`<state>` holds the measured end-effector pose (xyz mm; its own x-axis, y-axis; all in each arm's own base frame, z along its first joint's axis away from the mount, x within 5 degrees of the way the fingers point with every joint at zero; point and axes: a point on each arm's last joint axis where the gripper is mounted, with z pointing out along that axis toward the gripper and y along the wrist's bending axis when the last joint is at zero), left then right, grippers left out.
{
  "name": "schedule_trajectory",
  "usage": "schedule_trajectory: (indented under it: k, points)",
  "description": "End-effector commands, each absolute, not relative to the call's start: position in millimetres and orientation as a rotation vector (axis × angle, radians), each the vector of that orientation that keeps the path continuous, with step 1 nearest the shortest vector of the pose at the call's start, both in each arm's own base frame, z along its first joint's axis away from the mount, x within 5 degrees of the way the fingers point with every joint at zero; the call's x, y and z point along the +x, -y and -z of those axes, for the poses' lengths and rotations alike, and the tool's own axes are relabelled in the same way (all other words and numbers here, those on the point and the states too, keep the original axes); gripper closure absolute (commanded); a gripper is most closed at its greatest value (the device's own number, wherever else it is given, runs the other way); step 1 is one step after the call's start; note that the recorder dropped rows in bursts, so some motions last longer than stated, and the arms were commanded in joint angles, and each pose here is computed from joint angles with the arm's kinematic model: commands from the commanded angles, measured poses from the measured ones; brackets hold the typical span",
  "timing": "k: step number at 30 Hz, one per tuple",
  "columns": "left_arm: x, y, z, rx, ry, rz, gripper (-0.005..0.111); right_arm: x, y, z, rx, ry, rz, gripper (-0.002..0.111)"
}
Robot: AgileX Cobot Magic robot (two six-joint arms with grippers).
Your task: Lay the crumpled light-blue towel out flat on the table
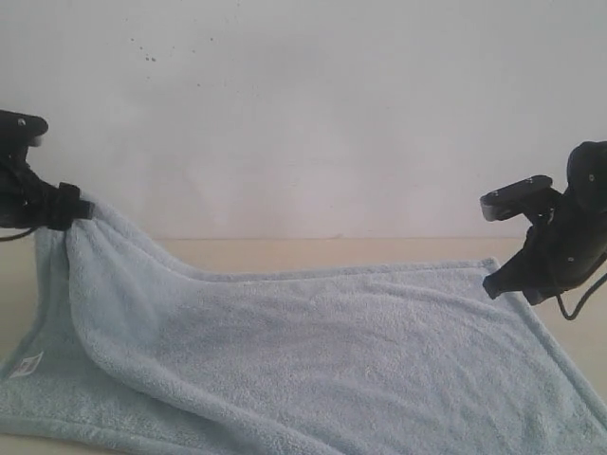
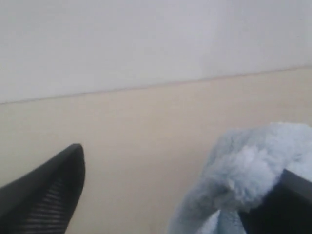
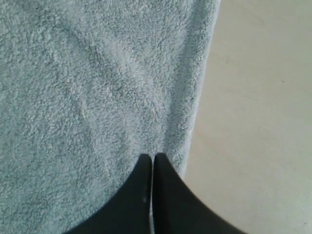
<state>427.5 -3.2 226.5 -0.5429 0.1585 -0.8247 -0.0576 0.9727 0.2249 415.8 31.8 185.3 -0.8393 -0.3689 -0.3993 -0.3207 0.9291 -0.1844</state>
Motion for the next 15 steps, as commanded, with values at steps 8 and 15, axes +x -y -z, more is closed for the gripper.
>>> schedule_trajectory:
  k: [8,15]
  points:
    - [422,21,-227,0.135,-2.123,-0.201,0.040,408,-30,-197,-0.490,-2.617,0.148,0.108]
    - [416,42,-198,0.147,-2.179,0.083,0.054,408,-30,-198,-0.495,-2.614,0.148,0.108]
